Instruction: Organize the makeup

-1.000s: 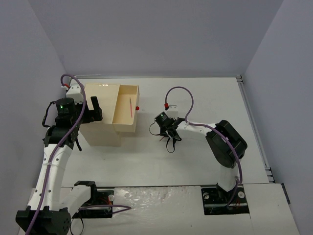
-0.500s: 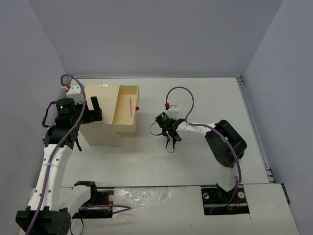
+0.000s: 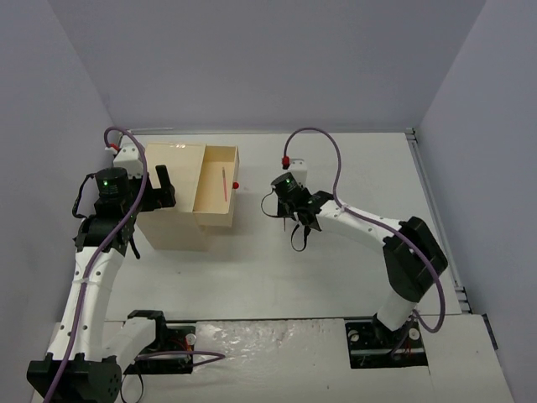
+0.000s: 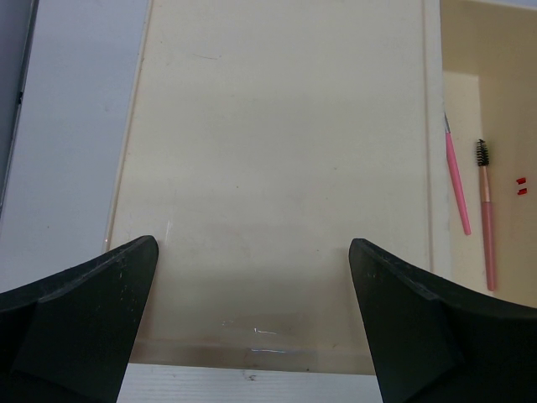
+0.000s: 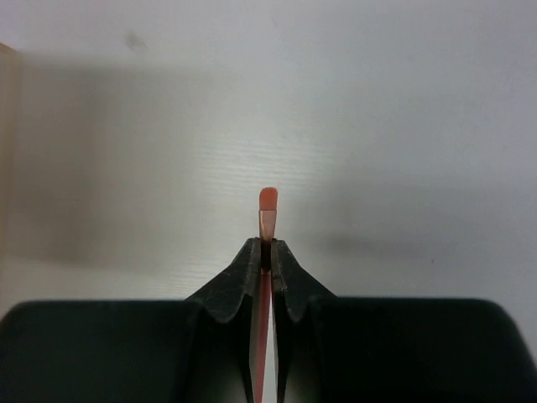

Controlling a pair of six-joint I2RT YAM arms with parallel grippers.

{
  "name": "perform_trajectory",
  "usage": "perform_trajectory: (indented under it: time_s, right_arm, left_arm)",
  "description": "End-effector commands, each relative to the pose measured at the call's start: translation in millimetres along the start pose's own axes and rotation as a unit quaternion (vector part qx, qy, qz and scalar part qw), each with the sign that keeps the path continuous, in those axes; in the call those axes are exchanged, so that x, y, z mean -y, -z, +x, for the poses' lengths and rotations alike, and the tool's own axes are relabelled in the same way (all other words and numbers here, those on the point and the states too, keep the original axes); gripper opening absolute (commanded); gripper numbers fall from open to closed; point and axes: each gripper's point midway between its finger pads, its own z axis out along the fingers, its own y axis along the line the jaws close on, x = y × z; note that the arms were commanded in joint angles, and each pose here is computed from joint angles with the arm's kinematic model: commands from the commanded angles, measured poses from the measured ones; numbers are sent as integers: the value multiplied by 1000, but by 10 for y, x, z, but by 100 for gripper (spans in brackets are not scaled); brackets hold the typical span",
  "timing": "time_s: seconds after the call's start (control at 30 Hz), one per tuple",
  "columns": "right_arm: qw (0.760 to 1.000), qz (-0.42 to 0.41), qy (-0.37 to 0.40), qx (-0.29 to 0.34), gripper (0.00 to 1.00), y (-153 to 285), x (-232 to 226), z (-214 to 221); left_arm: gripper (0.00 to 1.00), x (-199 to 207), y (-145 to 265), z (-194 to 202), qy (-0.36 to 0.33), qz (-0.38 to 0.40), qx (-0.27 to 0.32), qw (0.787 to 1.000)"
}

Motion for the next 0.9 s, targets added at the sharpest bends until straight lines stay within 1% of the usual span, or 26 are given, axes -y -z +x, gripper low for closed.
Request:
perform_trajectory:
  time_s: [0.0, 0.1, 0.17, 0.27, 0.43, 0.57, 0.63, 0.67, 0.77, 0.87]
  right_arm:
    - [983, -128, -29, 127, 0, 766, -593, -1206]
    - [964, -196, -54, 170, 0, 1124, -942, -1702]
    - [945, -252, -75, 196, 0, 1360, -1211, -1975]
    - [921, -309, -109, 213, 0, 1535, -1476, -2175]
    - [902, -349, -145, 207, 0, 1446, -1805, -2208]
    - [899, -369, -149, 185, 5, 1277, -1991, -2076]
    - [901, -366, -144, 181, 8, 1192, -2047, -2021]
    - [902, -366, -141, 179, 10, 1179, -2062, -2004]
    - [909, -361, -125, 168, 25, 1065, -2103, -1929]
    - [913, -354, -100, 175, 41, 1075, -2068, -1935]
  left_arm:
    - [97, 41, 33, -249, 7, 7, 41, 999]
    - [97, 31, 29, -248, 6, 5, 41, 999]
    - [97, 34, 24, -243, 6, 5, 40, 999]
    - [97, 28, 20, -242, 6, 5, 39, 999]
    - [97, 28, 7, -225, 6, 4, 36, 999]
    - [97, 24, 13, -234, 5, 4, 38, 999]
    - [97, 28, 9, -233, 5, 4, 37, 999]
    - [97, 27, 8, -230, 5, 4, 37, 999]
    - [97, 20, 9, -231, 5, 3, 37, 999]
    - [97, 21, 8, -233, 5, 3, 37, 999]
